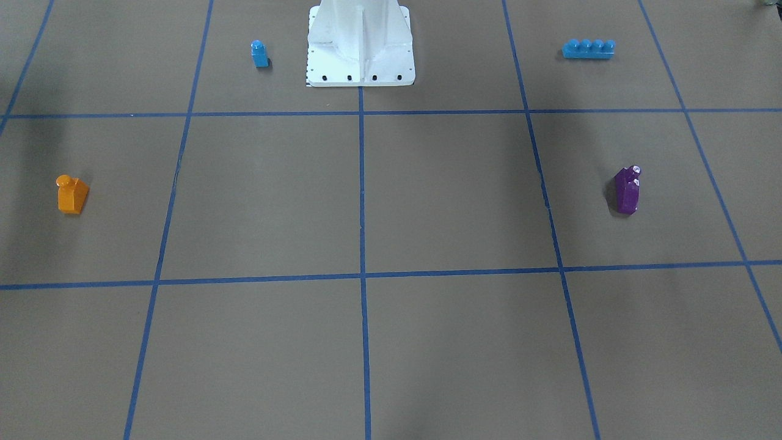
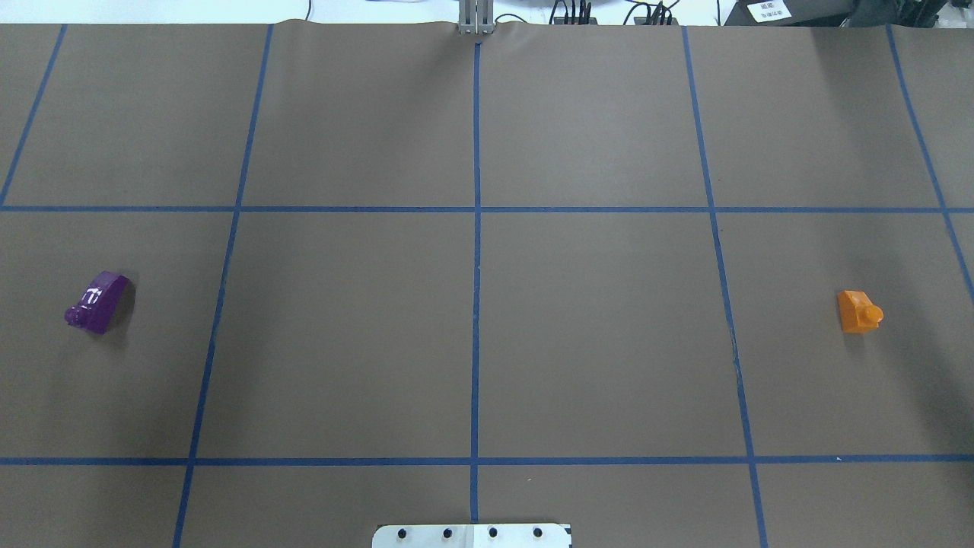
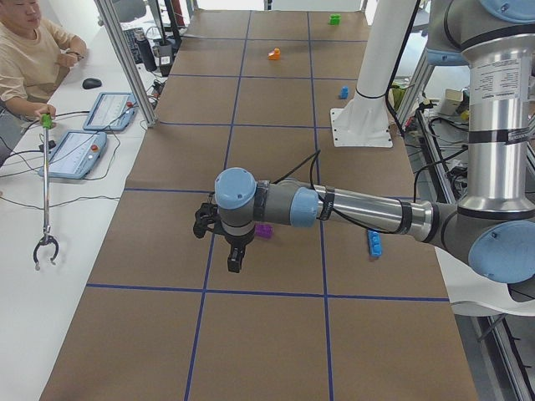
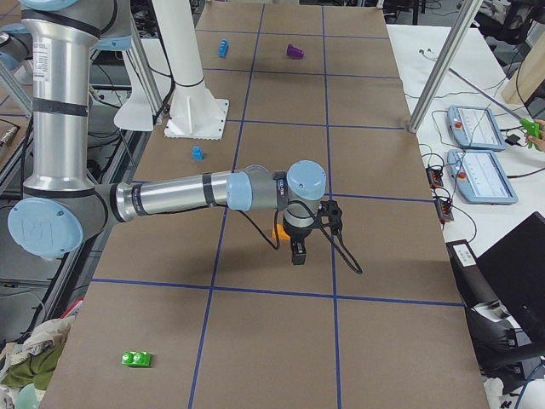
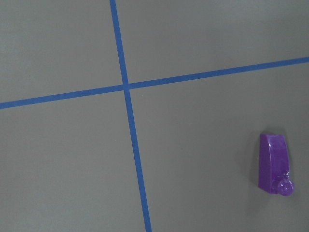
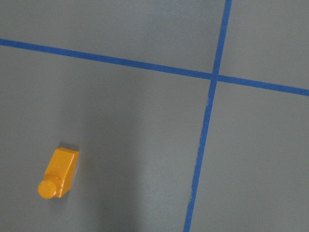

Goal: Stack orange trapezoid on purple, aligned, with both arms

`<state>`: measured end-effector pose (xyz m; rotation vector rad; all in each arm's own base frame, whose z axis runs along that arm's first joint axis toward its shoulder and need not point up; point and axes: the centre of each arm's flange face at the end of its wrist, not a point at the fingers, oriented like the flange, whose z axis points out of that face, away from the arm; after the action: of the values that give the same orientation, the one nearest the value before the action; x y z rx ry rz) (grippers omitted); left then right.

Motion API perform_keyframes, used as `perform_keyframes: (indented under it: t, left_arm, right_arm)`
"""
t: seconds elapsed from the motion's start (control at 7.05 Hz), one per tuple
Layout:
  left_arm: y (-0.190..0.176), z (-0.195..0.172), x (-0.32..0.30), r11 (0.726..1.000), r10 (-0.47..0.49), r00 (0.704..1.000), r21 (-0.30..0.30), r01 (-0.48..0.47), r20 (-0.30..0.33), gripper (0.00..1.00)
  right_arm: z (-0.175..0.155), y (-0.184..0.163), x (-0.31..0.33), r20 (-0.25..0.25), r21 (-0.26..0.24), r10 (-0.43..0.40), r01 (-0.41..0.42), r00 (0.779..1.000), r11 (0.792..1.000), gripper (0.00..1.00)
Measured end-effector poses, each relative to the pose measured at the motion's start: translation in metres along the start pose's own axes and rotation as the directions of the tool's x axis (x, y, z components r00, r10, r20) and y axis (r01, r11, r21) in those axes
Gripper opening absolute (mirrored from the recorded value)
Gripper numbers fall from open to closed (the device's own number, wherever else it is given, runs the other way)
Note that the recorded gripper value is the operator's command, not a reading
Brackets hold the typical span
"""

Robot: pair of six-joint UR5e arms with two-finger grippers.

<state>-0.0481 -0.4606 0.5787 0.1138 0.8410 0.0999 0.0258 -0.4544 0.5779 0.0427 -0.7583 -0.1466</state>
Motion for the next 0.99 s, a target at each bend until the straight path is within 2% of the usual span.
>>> perform_keyframes:
  t: [0.28,0.57,0.99]
  left_arm:
    - [0.0,-0.005,0.006,1.0,-0.027,1.0,0.012,0.027,0.0,1.0]
    - [0.006,-0.003,0.006,1.0,-0.026,1.0,0.012,0.026,-0.003,1.0]
    - [0.013,0.006,0.018,1.0,-0.016,1.0,-0.007,0.016,-0.012,1.0]
  right_arm:
    - [-0.001,0.003,0.003,-0.016,0.0,0.005,-0.005,1.0,1.0,1.0]
    - [-0.005,0.005,0.003,-0.01,0.006,0.011,-0.011,1.0,1.0,1.0]
    - [0.005,0.002,0.002,0.005,-0.012,0.013,-0.013,1.0,1.0,1.0]
